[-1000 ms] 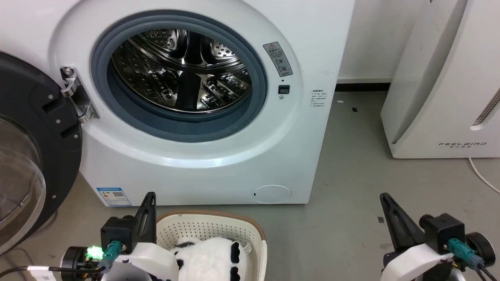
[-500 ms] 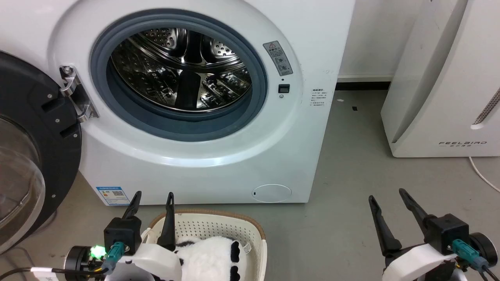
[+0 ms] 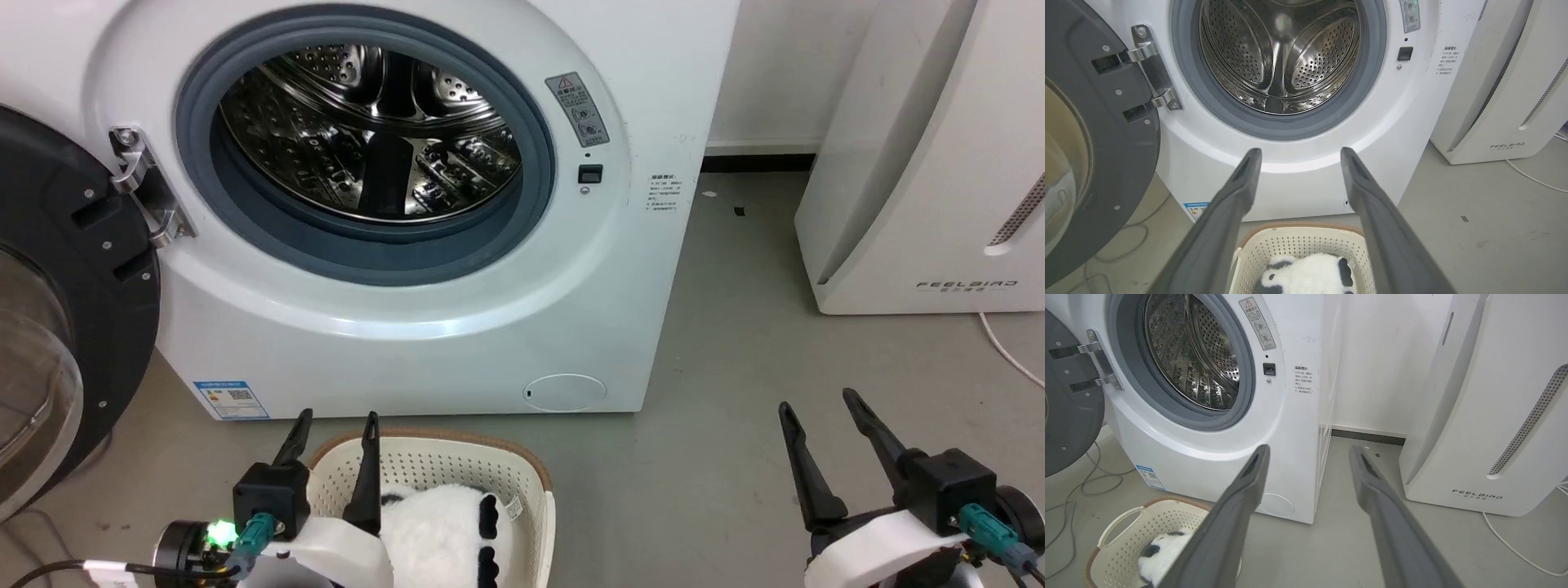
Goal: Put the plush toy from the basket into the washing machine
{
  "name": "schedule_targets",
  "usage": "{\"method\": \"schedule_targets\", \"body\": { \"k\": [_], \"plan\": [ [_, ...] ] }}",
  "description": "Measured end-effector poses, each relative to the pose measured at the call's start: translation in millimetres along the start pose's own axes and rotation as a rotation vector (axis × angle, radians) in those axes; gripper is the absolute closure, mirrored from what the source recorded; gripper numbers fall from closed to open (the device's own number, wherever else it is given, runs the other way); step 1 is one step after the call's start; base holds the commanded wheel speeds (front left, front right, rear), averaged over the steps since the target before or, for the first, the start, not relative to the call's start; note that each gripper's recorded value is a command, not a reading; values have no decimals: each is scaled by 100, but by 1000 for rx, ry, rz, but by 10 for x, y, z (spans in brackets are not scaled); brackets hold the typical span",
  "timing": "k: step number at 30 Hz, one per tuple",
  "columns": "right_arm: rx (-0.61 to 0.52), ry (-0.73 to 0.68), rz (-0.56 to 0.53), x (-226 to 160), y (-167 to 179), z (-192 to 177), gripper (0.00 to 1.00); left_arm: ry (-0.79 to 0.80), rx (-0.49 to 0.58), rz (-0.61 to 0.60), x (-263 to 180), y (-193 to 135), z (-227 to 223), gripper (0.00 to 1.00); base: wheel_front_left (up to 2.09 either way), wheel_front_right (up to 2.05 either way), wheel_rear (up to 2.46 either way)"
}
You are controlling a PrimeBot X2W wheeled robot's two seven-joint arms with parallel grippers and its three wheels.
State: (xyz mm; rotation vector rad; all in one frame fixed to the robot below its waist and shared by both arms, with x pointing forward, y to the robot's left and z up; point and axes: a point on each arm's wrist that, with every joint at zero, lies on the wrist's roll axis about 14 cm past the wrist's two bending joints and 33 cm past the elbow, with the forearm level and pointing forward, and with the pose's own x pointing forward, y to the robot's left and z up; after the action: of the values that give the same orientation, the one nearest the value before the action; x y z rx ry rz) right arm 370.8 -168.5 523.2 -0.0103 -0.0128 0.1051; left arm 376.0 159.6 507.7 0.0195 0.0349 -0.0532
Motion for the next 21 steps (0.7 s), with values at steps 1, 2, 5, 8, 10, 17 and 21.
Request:
{"method": "schedule_targets", "body": {
  "k": [1,2,5,8,10,17,21],
  "plan": [
    [1,1,-2,2,-6,-6,0,7,-1,-4,6,-12,-25,0,0,0,0],
    [2,3,-3,3,-10,-14,0,14,-2,-6,10,-21,-51,0,0,0,0],
    [3,4,-8,9,-28,-34,0,33,-9,-14,28,-48,-124,0,0,0,0],
    [10,9,-15,14,-51,-60,0,48,-13,-23,56,-77,-187,0,0,0,0],
    [13,11,-18,18,-62,-79,0,61,-18,-30,82,-101,-230,0,0,0,0],
    [30,23,-30,35,-100,-151,0,108,-22,-57,171,-191,-415,0,0,0,0],
    [34,32,-39,42,-129,-201,0,137,-24,-72,235,-241,-527,0,0,0,0]
  ]
}}
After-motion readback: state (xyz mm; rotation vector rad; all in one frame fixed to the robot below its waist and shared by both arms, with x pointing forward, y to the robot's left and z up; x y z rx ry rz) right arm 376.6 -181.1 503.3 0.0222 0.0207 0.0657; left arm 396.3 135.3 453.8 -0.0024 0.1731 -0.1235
